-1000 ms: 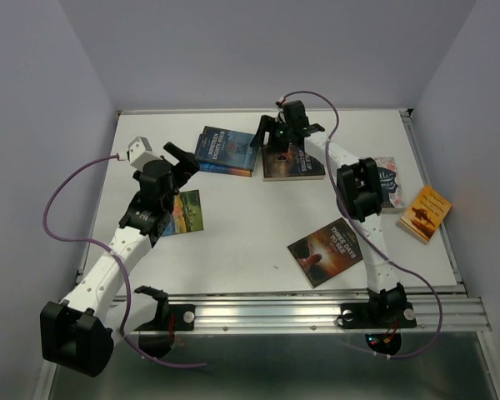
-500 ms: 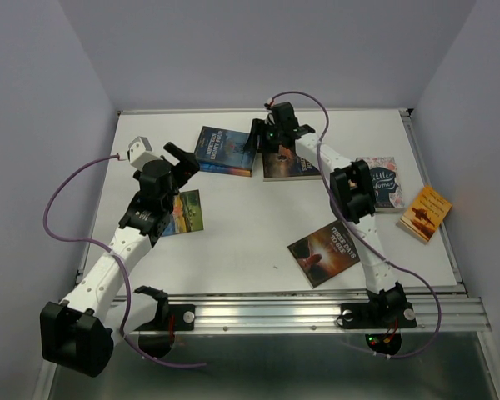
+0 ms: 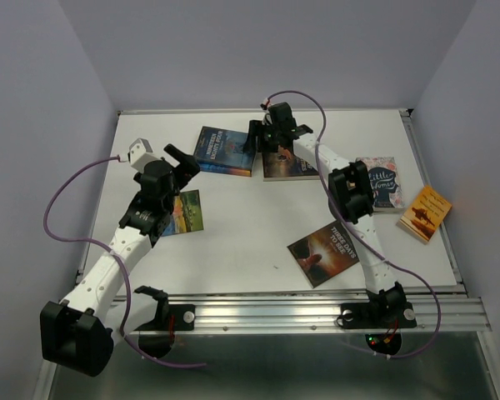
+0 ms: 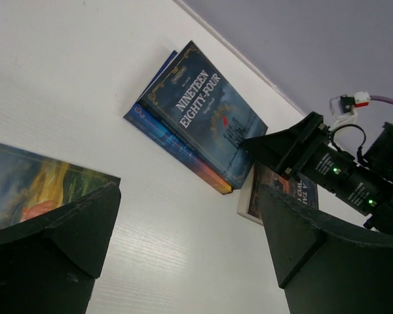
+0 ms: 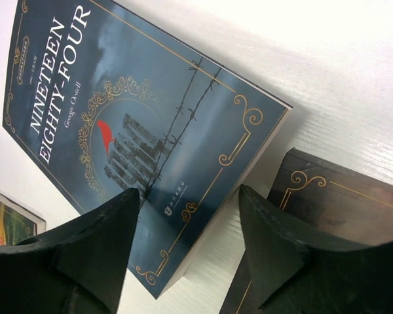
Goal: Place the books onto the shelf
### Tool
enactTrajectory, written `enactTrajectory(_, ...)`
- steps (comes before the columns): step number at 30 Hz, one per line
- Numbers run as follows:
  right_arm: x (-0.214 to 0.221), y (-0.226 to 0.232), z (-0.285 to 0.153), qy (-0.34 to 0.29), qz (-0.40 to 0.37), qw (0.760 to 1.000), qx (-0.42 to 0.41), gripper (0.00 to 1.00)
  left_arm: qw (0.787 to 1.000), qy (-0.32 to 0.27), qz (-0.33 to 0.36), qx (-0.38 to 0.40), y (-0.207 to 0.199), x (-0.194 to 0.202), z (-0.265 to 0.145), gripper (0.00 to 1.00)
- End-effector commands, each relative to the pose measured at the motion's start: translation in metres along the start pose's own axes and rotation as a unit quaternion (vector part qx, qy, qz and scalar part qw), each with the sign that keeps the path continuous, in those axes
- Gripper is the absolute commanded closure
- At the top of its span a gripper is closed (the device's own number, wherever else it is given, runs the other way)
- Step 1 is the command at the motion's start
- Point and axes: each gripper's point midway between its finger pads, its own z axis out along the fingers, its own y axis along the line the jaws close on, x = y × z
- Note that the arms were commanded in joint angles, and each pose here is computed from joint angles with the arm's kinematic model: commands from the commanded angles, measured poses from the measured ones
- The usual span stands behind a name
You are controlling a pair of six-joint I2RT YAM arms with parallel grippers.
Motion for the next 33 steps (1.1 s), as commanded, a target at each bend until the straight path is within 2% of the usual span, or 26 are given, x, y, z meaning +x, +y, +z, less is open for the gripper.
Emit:
enactTrajectory(1,-0.025,0.02,-0.015,-0.032,-0.047,0.998,-0.002,0.3,0.998,-0.003,-0.02,-0.063,0.02,-0.005,-0.005,0.01)
enactTrajectory(5,-0.036,0.025,-0.041,-0.047,-0.064,0.997,0.014,0.14,0.987,0.014,-0.021,-0.159,0.062,0.008,-0.007,0.01)
enactTrajectory(7,-0.044,0.032,-0.058,-0.057,-0.071,0.996,0.014,0.0,0.98,0.027,-0.038,-0.193,0.083,0.019,-0.004,0.01)
enactTrajectory(10,-0.054,0.038,-0.081,-0.075,-0.082,0.994,0.024,0.0,0.982,0.05,-0.043,-0.176,0.085,0.03,0.002,0.01)
enactTrajectory(14,-0.049,0.018,-0.105,-0.085,-0.075,0.99,0.086,0.0,0.99,0.068,-0.035,-0.119,0.062,0.033,0.011,0.01)
enactTrajectory(15,-0.036,0.003,-0.107,-0.072,-0.063,0.99,0.107,0.0,0.99,0.081,-0.031,-0.108,0.057,0.037,0.013,0.01)
enactTrajectory(18,-0.036,-0.023,-0.129,-0.077,-0.04,0.987,0.133,0.0,0.993,0.09,-0.014,-0.076,0.044,0.04,0.018,0.01)
enactTrajectory(20,-0.029,-0.059,-0.138,-0.068,-0.016,0.986,0.152,0.0,0.994,0.103,-0.005,-0.046,0.032,0.046,0.022,0.01)
enactTrajectory(23,-0.033,-0.094,-0.143,-0.062,-0.02,0.985,0.162,0.0,0.993,0.118,0.01,-0.006,0.008,0.053,0.025,0.01)
enactTrajectory(27,-0.052,-0.116,-0.125,-0.07,-0.064,0.979,0.18,0.0,0.989,0.146,0.036,0.011,-0.009,0.072,0.033,0.01)
enactTrajectory(29,-0.064,-0.12,-0.105,-0.07,-0.108,0.978,0.166,0.0,0.987,0.151,0.046,0.023,-0.02,0.076,0.033,0.01)
enactTrajectory(33,-0.072,-0.119,-0.07,-0.069,-0.139,0.98,0.121,0.0,0.985,0.158,0.052,0.034,-0.031,0.08,0.034,0.01)
